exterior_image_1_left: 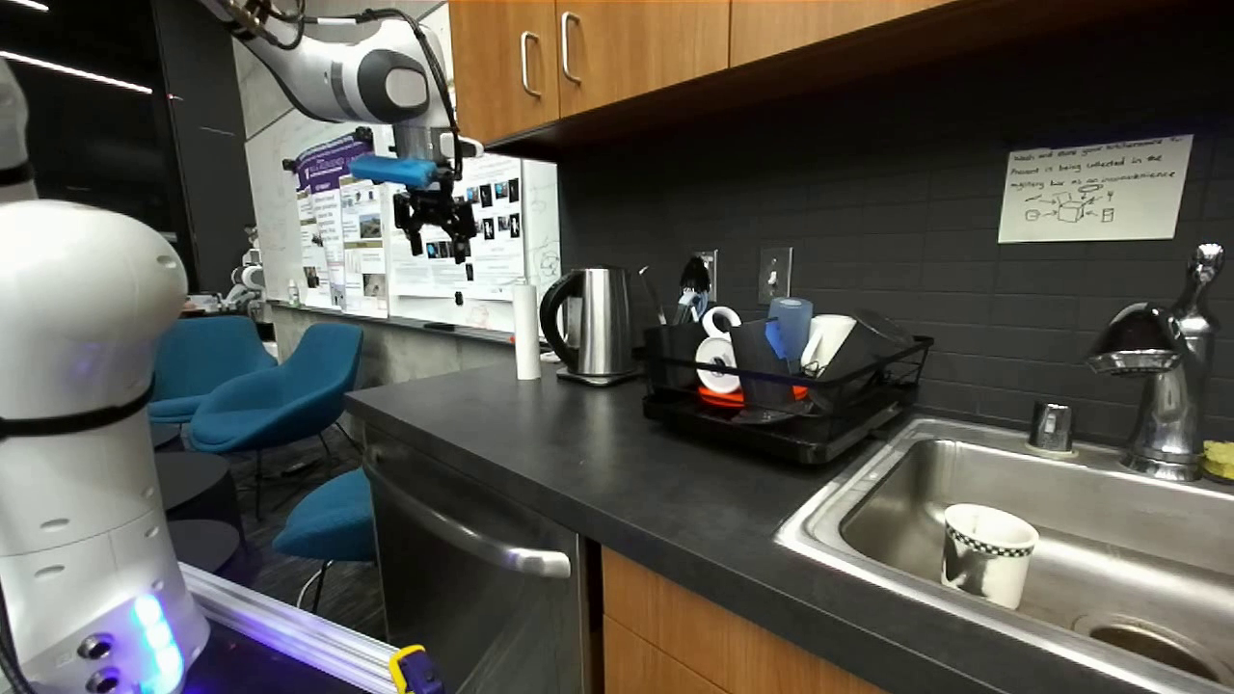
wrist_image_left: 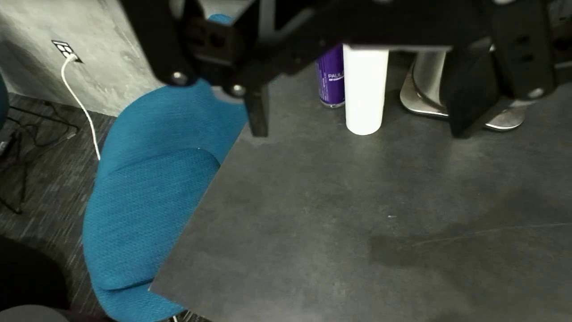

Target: Move the paper towel roll to the left

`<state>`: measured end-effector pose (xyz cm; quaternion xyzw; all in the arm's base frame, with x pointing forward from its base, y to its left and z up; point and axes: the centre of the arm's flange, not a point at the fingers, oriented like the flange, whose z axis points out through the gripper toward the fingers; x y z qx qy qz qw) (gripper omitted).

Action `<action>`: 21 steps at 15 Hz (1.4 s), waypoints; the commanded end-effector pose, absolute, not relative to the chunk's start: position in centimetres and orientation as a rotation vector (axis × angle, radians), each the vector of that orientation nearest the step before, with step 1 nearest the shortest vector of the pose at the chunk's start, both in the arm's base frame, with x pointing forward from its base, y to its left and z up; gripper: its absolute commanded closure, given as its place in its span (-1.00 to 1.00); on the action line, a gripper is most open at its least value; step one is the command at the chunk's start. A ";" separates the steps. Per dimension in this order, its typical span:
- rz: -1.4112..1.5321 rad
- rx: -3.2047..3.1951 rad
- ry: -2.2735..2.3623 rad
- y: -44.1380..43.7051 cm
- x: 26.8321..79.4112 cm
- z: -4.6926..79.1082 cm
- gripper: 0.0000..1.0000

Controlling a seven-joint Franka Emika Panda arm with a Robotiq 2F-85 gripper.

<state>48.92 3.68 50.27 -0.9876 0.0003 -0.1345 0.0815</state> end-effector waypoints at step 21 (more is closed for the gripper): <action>-0.456 -3.025 -0.106 3.2 57.6 50.9 -1.00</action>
